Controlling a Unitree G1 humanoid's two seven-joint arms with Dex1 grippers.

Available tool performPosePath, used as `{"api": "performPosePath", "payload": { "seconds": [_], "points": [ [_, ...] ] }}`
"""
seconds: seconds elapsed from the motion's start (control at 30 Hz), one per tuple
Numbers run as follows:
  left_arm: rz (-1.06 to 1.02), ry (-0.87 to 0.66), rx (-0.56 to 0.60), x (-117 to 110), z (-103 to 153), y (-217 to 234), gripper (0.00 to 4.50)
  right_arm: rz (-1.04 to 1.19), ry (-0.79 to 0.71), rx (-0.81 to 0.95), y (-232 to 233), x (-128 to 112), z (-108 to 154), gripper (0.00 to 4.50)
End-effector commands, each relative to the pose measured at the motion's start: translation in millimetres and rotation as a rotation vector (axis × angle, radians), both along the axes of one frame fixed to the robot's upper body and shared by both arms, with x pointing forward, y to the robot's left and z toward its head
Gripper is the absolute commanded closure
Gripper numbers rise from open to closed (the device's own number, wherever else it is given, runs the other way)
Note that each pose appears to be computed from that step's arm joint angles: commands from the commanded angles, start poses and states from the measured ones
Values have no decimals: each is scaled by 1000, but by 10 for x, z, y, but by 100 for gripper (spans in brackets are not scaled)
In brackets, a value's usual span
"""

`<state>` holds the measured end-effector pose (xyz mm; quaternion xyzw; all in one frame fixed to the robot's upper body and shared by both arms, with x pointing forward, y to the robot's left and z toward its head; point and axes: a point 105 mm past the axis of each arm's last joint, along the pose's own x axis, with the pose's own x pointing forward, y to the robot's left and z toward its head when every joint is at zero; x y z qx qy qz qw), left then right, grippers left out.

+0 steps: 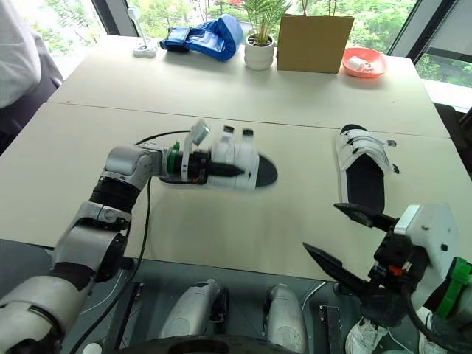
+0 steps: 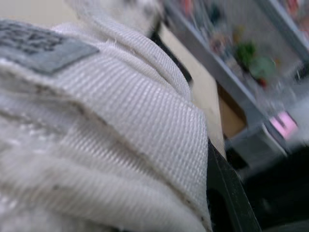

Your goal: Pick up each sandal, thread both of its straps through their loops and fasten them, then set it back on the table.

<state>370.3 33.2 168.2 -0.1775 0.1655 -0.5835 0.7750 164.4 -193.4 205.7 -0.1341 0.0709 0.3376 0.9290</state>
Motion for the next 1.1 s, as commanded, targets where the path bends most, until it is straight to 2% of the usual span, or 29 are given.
{"api": "performPosePath", "payload": {
  "seconds": [0.03,0.1,0.17,0.43,0.53,0.7,0.77,0.83,0.9,0.97,1.0,1.1],
  "points": [
    [534,-12,-127,502,316,252,448,-156,-77,-1,-265,168,80,0],
    [753,-2,-213,607,336,443,448,-194,-91,17,-360,212,100,0],
    [876,25,-220,648,251,513,448,-186,-85,35,-386,216,107,0],
    [1050,140,-240,735,-33,647,448,-48,-30,43,-268,189,107,0],
    [1015,141,-222,678,-121,713,326,0,2,41,-214,181,74,0],
    [769,-19,8,153,-225,915,94,28,45,23,-282,161,13,0],
    [577,-26,116,-214,-311,1030,5,33,56,20,-350,167,17,0],
    [340,-76,259,-670,-304,1293,2,38,71,17,-469,182,49,0],
    [209,-94,335,-912,-269,1428,2,39,78,17,-555,190,74,0],
    [174,-133,333,-997,-95,1623,2,20,84,27,-684,207,115,0],
    [205,-130,365,-979,101,1940,2,-4,93,49,-856,221,188,0],
    [273,-144,404,-1012,594,2477,2,-63,90,95,-1243,255,409,0]
  ]
}}
